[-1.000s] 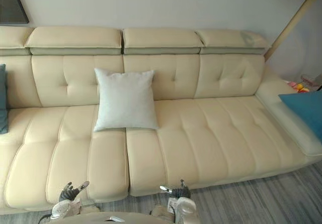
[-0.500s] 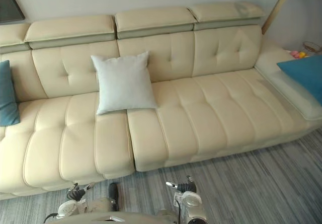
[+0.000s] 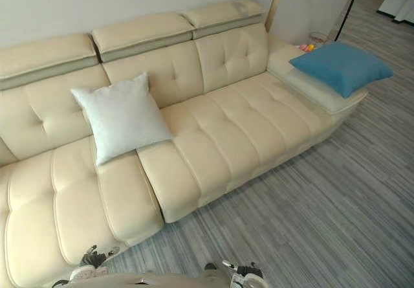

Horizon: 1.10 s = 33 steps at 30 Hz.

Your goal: Pick up cushions and gather them together orderly.

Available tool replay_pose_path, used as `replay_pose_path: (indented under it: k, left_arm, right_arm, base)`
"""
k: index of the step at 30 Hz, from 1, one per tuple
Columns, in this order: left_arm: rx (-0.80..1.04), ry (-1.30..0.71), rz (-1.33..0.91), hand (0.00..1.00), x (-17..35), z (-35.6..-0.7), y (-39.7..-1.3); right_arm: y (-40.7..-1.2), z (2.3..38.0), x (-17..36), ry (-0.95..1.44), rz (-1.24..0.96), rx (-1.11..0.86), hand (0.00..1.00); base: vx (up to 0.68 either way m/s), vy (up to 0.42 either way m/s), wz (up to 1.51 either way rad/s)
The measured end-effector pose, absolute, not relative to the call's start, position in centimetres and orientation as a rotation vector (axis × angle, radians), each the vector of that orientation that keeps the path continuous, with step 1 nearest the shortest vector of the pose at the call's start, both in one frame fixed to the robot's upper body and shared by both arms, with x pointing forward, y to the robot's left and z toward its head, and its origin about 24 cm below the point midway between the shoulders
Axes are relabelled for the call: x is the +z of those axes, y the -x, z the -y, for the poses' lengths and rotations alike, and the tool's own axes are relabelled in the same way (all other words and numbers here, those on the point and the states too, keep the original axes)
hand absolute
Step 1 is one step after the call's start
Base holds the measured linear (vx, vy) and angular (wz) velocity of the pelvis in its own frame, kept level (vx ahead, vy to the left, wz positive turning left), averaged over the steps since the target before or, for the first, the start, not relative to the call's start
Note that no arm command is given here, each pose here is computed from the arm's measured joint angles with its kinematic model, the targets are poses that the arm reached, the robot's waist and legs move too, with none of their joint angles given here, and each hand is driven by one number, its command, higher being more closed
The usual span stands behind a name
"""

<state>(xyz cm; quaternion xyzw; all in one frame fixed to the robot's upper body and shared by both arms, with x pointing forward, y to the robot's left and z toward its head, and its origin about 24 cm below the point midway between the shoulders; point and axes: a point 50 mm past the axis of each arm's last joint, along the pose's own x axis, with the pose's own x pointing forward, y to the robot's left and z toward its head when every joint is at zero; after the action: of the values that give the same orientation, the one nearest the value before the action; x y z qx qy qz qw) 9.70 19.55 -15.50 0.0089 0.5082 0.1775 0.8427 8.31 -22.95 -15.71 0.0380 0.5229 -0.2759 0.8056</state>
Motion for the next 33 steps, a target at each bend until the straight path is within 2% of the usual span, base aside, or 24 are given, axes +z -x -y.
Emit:
replay_pose_path:
  k: [4,12,18,21,26,31,32,33]
  left_arm:
    - [0.339,-0.026,-1.071,0.0,-15.5,-19.3,-10.1]
    - [0.266,-0.073,-0.958,0.0,-14.2,-18.8,-13.5]
    - [0.247,-0.076,-0.949,0.0,-14.1,-19.1,-13.4]
    - [0.258,-0.009,-0.987,0.0,-14.7,-18.1,-11.8]
    - [0.282,0.027,-0.946,0.0,-14.3,-17.9,-12.1]
    - [0.318,0.085,-0.937,0.0,-14.2,-16.9,-12.2]
    - [0.355,0.061,-0.918,0.0,-13.9,-18.7,-12.5]
    - [0.36,0.067,-0.923,0.0,-14.0,-18.7,-12.8]
  right_arm:
    - [-9.0,23.0,-15.6,-0.116,-1.096,-0.613,0.0]
    - [-11.1,23.2,-15.0,-0.112,-1.043,-0.585,0.0]
    - [-11.0,24.0,-14.8,-0.09,-1.042,-0.574,0.0]
    - [-11.6,23.9,-14.7,-0.063,-1.031,-0.54,0.0]
    - [-11.7,23.4,-14.8,-0.069,-1.037,-0.53,0.0]
    - [-14.5,23.7,-13.5,-0.056,-0.935,-0.512,0.0]
    - [-14.2,22.4,-13.8,-0.09,-0.945,-0.497,0.0]
    - [-14.0,22.5,-14.0,-0.1,-0.958,-0.504,0.0]
  base:
    - [0.08,-0.048,-0.76]
    - [-0.01,-0.071,-1.33]
    - [0.0,-0.12,-0.96]
    - [0.02,-0.102,-1.29]
    - [0.08,0.013,-1.06]
    - [0.12,0.096,-1.16]
    - [0.22,0.065,-0.32]
    - [0.24,0.107,-0.17]
